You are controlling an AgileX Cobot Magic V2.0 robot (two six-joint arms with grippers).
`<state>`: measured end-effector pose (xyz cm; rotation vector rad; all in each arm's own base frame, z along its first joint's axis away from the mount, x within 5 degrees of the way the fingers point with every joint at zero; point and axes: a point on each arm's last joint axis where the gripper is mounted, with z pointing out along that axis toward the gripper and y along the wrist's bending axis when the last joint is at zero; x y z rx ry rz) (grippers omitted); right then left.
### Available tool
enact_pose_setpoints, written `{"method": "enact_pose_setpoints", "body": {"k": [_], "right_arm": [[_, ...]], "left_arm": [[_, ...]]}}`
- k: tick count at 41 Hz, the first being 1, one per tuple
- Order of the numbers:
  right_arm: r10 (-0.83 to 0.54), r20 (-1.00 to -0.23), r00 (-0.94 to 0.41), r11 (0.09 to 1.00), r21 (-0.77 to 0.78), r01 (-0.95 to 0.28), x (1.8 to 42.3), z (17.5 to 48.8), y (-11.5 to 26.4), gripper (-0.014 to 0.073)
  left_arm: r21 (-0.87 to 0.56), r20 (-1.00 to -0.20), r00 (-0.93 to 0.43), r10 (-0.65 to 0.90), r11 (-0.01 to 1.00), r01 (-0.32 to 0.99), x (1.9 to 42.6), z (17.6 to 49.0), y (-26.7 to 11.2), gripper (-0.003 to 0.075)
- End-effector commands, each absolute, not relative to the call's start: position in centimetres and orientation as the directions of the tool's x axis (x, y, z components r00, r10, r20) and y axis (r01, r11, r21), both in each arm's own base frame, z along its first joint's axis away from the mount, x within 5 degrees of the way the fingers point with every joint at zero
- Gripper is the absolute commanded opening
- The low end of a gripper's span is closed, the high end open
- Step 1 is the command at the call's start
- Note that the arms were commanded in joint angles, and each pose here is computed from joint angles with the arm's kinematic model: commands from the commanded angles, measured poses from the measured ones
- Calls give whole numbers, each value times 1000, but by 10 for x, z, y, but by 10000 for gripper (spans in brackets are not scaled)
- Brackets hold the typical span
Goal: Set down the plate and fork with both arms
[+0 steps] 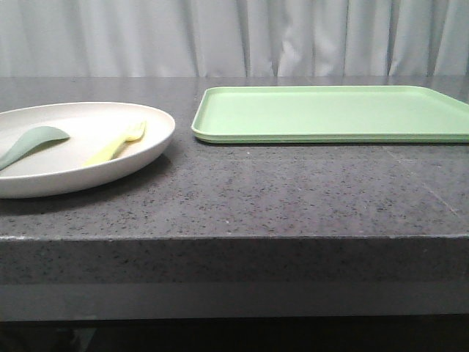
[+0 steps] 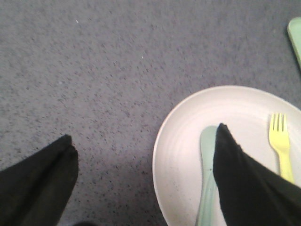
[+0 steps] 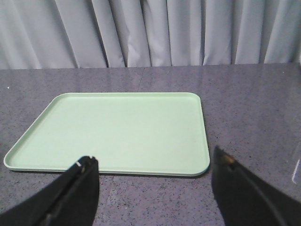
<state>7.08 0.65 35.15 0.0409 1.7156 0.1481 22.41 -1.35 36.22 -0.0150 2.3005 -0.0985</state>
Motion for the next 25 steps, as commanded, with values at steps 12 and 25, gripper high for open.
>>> {"method": "enact_pose_setpoints", "body": {"k": [12,25], "right_arm": [[112,-992,-50,991,115,-62,72,369,6,532],[112,-993,-47,991,115,-62,72,369,6,532]], "left_arm": [[-68,-454,-891,9,997,45,289,339,-26,554],[-64,-347,-938,18,997,43,315,300,-30,554]]}}
